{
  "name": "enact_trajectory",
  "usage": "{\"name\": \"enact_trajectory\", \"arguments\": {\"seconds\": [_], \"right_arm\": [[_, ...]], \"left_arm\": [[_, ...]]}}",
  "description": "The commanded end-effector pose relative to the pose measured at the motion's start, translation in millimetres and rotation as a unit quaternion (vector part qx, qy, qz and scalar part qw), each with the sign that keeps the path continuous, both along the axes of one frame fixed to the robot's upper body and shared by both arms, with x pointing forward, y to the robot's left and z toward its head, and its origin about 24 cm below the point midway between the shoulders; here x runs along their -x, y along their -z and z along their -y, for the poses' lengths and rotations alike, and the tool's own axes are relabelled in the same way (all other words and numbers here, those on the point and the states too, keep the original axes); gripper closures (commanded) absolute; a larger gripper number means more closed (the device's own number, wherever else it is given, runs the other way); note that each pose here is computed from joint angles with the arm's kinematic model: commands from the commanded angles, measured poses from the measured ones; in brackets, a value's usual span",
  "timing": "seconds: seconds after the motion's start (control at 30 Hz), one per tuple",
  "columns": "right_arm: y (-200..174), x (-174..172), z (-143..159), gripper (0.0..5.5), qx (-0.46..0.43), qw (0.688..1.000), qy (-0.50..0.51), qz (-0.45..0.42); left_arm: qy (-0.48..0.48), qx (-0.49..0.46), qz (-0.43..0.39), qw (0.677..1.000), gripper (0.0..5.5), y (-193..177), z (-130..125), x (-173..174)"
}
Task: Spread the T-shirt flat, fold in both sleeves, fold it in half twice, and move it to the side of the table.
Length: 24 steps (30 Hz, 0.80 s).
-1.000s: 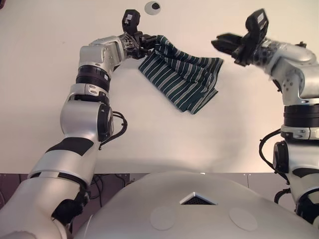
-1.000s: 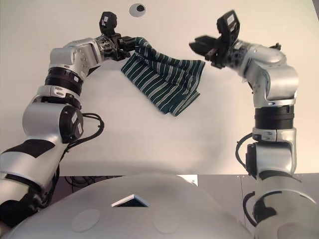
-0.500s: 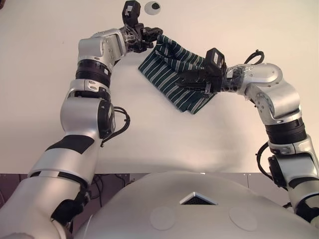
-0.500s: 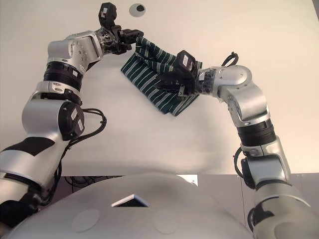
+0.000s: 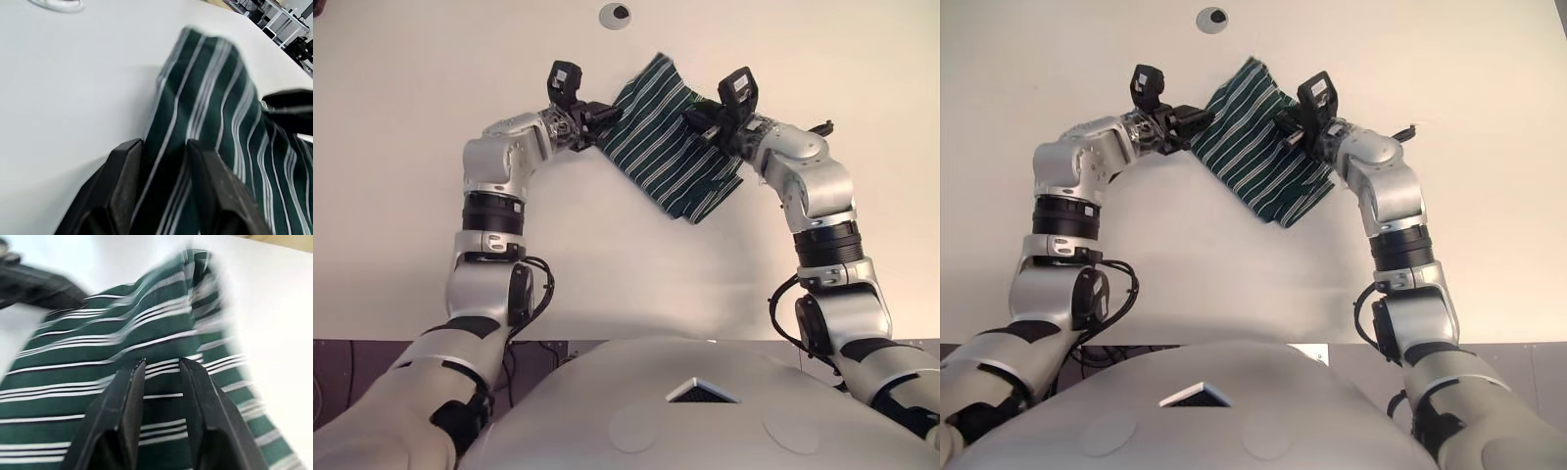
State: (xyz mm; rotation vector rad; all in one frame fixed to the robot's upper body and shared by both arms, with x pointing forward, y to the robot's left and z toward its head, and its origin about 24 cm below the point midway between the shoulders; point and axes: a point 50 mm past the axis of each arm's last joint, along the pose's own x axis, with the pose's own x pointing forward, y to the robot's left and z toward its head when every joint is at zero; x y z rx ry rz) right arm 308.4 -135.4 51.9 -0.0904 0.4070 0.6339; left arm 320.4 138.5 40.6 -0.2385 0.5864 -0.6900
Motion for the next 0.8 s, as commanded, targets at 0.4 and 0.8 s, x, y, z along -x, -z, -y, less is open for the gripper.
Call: {"name": "enact_trajectory", "arguments": {"seconds": [0.4,0.8], "right_arm": [[-19.9,16.7,-21.0,4.27,-0.005,0.973,-0.196,0.121],[64.3,5.7,11.7,4.27,0.12,0.989,0.055,-0.063]], "left_arm": [[-0.19,0.104,0.155,0.964,3.87,-71.0,-45.4,20.9],[-0.303,0.076,0.143,0.939,3.87,-41.2,-72.2,61.1]]}}
